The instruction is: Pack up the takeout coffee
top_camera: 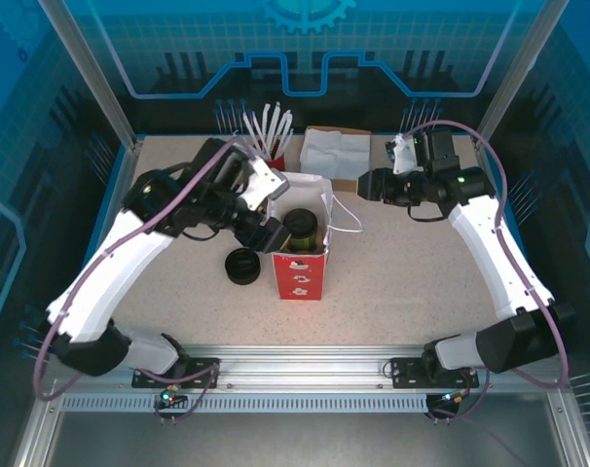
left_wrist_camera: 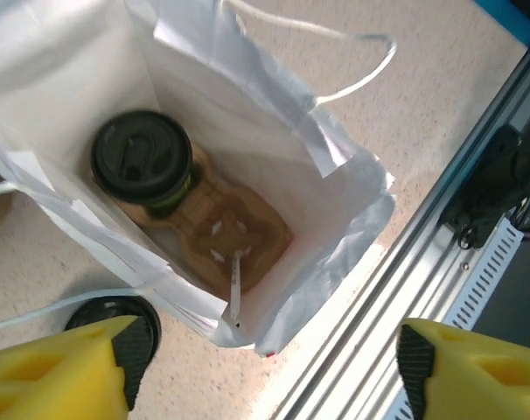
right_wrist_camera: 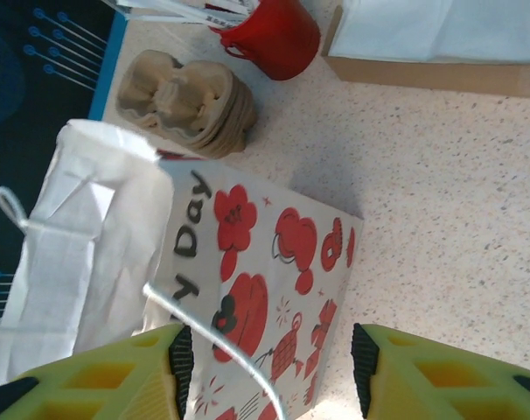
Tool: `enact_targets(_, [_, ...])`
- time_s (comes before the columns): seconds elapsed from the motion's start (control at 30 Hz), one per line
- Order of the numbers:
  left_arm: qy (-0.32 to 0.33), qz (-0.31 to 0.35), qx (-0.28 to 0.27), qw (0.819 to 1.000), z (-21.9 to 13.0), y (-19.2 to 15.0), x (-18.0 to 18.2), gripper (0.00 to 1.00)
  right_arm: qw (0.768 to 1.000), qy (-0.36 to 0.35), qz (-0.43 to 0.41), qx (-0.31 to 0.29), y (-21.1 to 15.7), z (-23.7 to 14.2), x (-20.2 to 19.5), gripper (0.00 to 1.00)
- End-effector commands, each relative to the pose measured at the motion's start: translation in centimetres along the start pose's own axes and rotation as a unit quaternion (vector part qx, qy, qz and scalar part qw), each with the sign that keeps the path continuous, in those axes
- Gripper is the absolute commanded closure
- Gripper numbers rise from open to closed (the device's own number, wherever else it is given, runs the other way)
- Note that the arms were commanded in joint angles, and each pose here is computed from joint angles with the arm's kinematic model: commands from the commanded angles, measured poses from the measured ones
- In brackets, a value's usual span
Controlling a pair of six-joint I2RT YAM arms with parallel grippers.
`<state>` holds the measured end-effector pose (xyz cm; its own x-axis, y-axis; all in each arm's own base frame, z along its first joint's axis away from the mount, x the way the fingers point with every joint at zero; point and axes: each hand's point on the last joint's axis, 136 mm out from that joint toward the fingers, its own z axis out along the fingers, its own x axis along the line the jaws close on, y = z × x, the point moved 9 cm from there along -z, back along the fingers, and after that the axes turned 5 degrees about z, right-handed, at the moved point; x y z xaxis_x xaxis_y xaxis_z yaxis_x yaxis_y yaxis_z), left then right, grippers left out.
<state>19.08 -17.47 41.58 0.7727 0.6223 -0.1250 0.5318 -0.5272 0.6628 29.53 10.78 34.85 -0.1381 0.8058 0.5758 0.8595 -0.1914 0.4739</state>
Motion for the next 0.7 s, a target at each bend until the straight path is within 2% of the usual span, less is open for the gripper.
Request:
enact_targets(0.0, [0.011, -0.001, -0.08, 0.997, -2.0, 0.1, -0.4, 0.19, 0.999, -0.019, -0.01, -0.031, 2.1, 0.2, 0.7, 0.46])
enact_targets(0.13, [0.038, -0.044, -0.131, 0.99, -3.2, -1.3, 0.6, 0.14, 0.998, -0.035, -0.009, -0.049, 4.4, 1.5, 1.0, 0.46])
enact_targets(0.3, [0.044, -0.12, -0.201, 0.971, -3.9, -4.2, 1.7, 0.03, 0.987, -0.118, -0.054, -0.096, 6.6, 4.1, 2.1, 0.46])
enact_targets(0.43, [0.06, -0.155, -0.219, 0.961, -3.7, -6.4, 2.0, 0.01, 0.983, -0.135, -0.065, -0.105, 8.0, 6.7, 1.8, 0.46])
enact_targets(0.67, [0.08, -0.196, -0.218, 0.953, -3.4, -9.6, 1.9, 0.01, 0.978, -0.18, -0.069, -0.082, 10.3, 12.3, 0.0, 0.46])
